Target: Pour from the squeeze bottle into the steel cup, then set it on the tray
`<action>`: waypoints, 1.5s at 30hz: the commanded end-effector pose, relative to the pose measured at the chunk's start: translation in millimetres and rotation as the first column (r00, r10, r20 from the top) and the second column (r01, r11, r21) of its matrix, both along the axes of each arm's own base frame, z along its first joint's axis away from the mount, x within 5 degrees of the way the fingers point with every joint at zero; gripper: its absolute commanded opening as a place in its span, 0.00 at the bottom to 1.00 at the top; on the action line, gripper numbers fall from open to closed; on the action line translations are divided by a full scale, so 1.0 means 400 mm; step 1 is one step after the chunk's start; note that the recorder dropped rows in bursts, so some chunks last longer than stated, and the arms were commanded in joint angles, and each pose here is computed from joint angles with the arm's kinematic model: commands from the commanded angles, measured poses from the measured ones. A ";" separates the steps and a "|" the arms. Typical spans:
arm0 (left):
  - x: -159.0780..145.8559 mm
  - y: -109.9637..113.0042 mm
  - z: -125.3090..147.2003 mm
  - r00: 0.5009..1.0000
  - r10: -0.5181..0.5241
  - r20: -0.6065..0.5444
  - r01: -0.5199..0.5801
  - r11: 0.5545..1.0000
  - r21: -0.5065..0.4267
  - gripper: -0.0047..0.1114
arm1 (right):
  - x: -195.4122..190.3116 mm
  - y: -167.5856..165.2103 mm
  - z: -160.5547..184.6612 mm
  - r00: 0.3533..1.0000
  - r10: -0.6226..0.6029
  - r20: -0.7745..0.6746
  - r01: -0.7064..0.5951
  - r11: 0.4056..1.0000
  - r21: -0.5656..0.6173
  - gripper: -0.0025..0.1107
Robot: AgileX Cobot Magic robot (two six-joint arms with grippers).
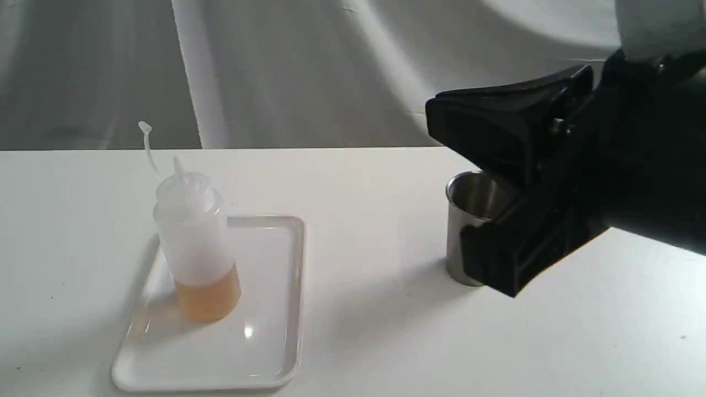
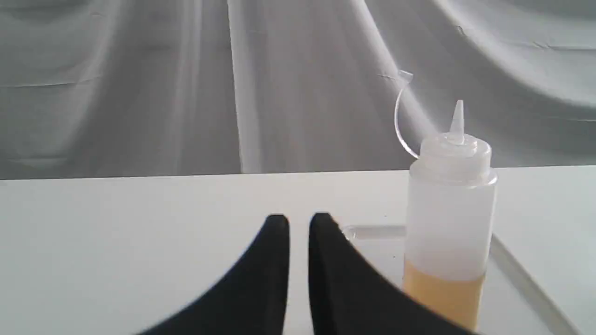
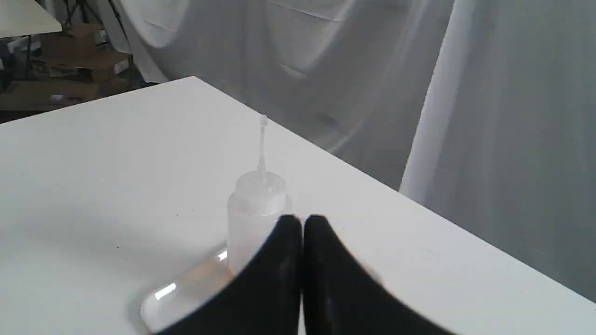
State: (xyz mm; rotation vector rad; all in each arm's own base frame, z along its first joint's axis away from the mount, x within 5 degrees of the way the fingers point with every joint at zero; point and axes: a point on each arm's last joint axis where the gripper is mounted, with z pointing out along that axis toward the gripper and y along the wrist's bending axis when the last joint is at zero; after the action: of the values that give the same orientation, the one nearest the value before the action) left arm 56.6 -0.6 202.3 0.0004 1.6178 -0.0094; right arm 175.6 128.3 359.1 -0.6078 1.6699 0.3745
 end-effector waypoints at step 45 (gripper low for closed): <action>0.000 0.000 -0.003 1.000 0.001 0.002 -0.001 1.000 -0.007 0.11 | -0.294 -0.344 -0.295 0.708 -0.706 0.020 0.665 0.677 0.315 0.02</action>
State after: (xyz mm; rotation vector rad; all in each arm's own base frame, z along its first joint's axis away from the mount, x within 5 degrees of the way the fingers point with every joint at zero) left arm 56.6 -0.6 202.3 0.0004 1.6178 -0.0094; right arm 59.5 -9.1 241.3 0.2322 1.5588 0.0126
